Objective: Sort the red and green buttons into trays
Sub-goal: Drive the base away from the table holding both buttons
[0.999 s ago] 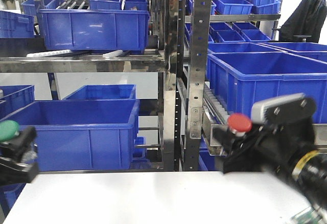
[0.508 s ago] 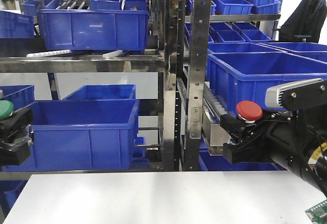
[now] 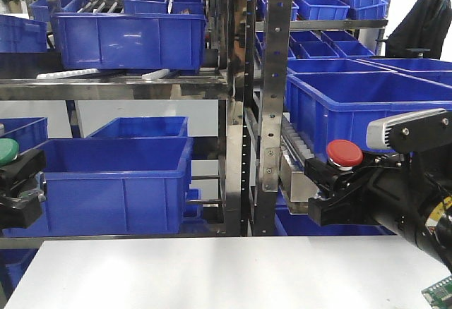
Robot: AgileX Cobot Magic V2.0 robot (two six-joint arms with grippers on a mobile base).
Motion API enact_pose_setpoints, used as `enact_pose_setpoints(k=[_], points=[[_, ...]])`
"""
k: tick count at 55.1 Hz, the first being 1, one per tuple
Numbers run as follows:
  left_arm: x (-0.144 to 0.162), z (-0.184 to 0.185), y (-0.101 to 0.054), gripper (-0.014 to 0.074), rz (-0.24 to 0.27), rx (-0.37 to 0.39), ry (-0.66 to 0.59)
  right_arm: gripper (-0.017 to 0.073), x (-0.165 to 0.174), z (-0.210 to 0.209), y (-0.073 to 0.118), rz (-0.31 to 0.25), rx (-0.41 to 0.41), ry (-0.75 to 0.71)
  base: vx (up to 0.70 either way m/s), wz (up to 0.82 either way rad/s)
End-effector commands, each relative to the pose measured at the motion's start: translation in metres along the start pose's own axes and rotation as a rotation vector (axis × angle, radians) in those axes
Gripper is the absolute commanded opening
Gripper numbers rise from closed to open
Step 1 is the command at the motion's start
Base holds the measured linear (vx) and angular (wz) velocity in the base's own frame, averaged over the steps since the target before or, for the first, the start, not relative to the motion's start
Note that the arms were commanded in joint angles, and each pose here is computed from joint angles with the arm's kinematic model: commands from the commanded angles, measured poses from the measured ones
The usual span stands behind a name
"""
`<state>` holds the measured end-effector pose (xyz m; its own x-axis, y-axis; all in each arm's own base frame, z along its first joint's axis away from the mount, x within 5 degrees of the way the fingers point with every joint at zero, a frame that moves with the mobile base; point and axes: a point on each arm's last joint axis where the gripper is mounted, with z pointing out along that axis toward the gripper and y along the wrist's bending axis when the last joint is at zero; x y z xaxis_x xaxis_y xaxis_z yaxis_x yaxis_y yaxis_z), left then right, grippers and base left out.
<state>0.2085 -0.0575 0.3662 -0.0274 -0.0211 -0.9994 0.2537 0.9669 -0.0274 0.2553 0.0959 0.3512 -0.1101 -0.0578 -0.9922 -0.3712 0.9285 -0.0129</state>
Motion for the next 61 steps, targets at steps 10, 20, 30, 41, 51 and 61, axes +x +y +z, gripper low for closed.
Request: enact_pose_setpoints(k=[10, 20, 30, 41, 51, 61], points=[[-0.0230, -0.0043, -0.0003, 0.0000, -0.004, -0.007, -0.134, -0.0010, -0.0273, -0.0089, 0.0009, 0.000, -0.015, -0.148, 0.00, 0.00], [-0.0230, -0.0043, -0.0003, 0.0000, -0.004, -0.007, -0.134, -0.0010, -0.0273, -0.0089, 0.0009, 0.000, -0.015, -0.148, 0.00, 0.00], [-0.0223, -0.0043, -0.0003, 0.0000, -0.004, -0.007, -0.131, -0.0010, -0.0274, -0.0089, 0.0009, 0.000, -0.015, -0.149, -0.01, -0.03], [-0.0222, -0.0042, -0.0003, 0.0000, -0.004, -0.007, -0.131, -0.0010, -0.0272, -0.0089, 0.0009, 0.000, -0.015, -0.147, -0.03, -0.04], [-0.0222, -0.0042, -0.0003, 0.0000, -0.004, -0.007, -0.131, -0.0010, -0.0272, -0.0089, 0.0009, 0.000, -0.015, -0.147, -0.06, -0.01], [-0.0222, -0.0042, -0.0003, 0.0000, -0.004, -0.007, -0.131, -0.0010, -0.0272, -0.0089, 0.0009, 0.000, -0.015, -0.147, -0.10, 0.09]])
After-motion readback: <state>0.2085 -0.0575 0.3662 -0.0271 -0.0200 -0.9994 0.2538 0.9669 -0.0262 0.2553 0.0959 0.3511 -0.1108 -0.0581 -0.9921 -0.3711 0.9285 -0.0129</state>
